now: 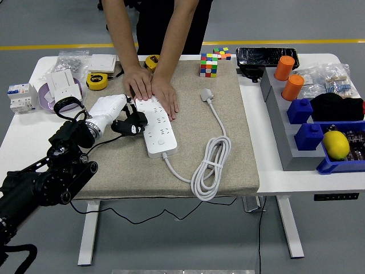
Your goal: Pick up the plug,place it near the board,insert it into the board,press the button
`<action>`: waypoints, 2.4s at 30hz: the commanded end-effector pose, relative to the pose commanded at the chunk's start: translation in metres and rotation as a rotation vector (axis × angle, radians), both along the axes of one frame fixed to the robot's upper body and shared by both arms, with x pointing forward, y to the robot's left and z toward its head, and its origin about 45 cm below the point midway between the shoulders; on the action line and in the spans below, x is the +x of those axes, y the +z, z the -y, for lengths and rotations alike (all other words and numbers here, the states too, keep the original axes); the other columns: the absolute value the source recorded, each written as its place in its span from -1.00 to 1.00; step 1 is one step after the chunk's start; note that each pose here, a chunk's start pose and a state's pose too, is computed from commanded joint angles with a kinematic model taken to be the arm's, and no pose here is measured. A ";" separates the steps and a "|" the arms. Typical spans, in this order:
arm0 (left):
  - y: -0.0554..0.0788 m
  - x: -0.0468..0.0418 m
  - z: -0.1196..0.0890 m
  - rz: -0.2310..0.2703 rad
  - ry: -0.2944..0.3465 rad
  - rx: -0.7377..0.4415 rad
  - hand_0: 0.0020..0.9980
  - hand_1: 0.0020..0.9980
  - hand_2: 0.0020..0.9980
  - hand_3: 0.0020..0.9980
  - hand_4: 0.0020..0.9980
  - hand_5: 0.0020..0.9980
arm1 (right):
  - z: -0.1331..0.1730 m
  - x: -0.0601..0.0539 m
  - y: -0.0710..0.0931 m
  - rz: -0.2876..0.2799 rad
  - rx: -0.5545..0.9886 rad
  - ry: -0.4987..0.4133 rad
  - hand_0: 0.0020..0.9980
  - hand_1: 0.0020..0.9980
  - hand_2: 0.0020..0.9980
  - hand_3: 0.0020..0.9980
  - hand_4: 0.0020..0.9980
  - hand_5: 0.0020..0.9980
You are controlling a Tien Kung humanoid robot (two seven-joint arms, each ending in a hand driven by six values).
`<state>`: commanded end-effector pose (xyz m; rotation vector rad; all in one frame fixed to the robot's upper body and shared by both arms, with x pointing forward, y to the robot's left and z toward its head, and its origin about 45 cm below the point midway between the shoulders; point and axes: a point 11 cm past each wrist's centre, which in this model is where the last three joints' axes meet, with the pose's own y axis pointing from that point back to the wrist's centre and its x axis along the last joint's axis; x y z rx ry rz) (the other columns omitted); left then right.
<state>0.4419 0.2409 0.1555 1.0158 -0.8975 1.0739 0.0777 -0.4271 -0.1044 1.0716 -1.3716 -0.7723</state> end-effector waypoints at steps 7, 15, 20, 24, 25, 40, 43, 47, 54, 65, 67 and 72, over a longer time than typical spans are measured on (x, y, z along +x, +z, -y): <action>0.000 -0.0006 0.001 -0.008 -0.010 0.013 0.47 0.26 -0.15 -0.18 -0.12 -1.00 | 0.000 0.001 0.000 0.002 0.001 0.000 0.24 0.16 0.23 0.07 0.77 0.18; -0.001 -0.0003 0.001 -0.017 -0.016 0.026 0.48 0.28 -0.15 -0.19 -0.15 -1.00 | 0.000 0.001 0.000 0.001 0.000 -0.001 0.24 0.16 0.23 0.07 0.77 0.18; -0.001 0.0000 0.001 -0.022 -0.021 0.036 0.48 0.29 -0.14 -0.19 -0.14 -1.00 | 0.000 0.001 0.000 0.003 0.000 -0.002 0.24 0.16 0.23 0.07 0.77 0.18; 0.000 0.0004 0.002 -0.025 -0.027 0.040 0.48 0.29 -0.14 -0.19 -0.14 -1.00 | 0.000 0.001 0.000 0.004 -0.001 -0.003 0.24 0.16 0.23 0.07 0.77 0.18; 0.000 0.0006 0.002 -0.025 -0.028 0.039 0.48 0.29 -0.14 -0.19 -0.14 -1.00 | 0.001 0.001 0.000 0.004 -0.001 -0.004 0.24 0.16 0.23 0.07 0.77 0.18; 0.021 0.0121 0.009 0.016 -0.080 0.146 0.48 0.32 -0.11 -0.17 -0.11 -1.00 | 0.001 0.003 0.001 0.009 -0.001 -0.008 0.24 0.16 0.23 0.07 0.77 0.18; 0.023 0.0137 0.009 0.009 -0.090 0.170 0.48 0.32 -0.11 -0.17 -0.11 -1.00 | 0.001 0.004 0.001 0.010 -0.002 -0.009 0.24 0.16 0.23 0.07 0.77 0.18; 0.027 0.0151 0.010 -0.005 -0.112 0.211 0.48 0.33 -0.10 -0.17 -0.11 -1.00 | 0.002 0.003 0.001 0.010 -0.002 -0.010 0.24 0.16 0.22 0.07 0.77 0.18; 0.031 0.0166 0.013 -0.023 -0.136 0.250 0.48 0.34 -0.09 -0.17 -0.12 -1.00 | 0.003 0.005 0.002 0.013 -0.005 -0.011 0.24 0.16 0.23 0.08 0.77 0.18; 0.025 0.0141 0.018 -0.034 -0.159 0.264 0.49 0.34 -0.07 -0.17 -0.11 -1.00 | 0.004 0.005 0.002 0.012 -0.007 -0.008 0.24 0.17 0.22 0.08 0.77 0.18; 0.024 0.0134 0.020 -0.035 -0.162 0.265 0.49 0.34 -0.07 -0.17 -0.11 -1.00 | 0.004 0.005 0.002 0.010 -0.007 -0.007 0.24 0.17 0.22 0.08 0.77 0.18; 0.022 0.0124 0.021 -0.037 -0.166 0.268 0.48 0.35 -0.07 -0.17 -0.10 -1.00 | 0.004 0.005 0.002 0.010 -0.007 -0.005 0.24 0.16 0.22 0.07 0.77 0.18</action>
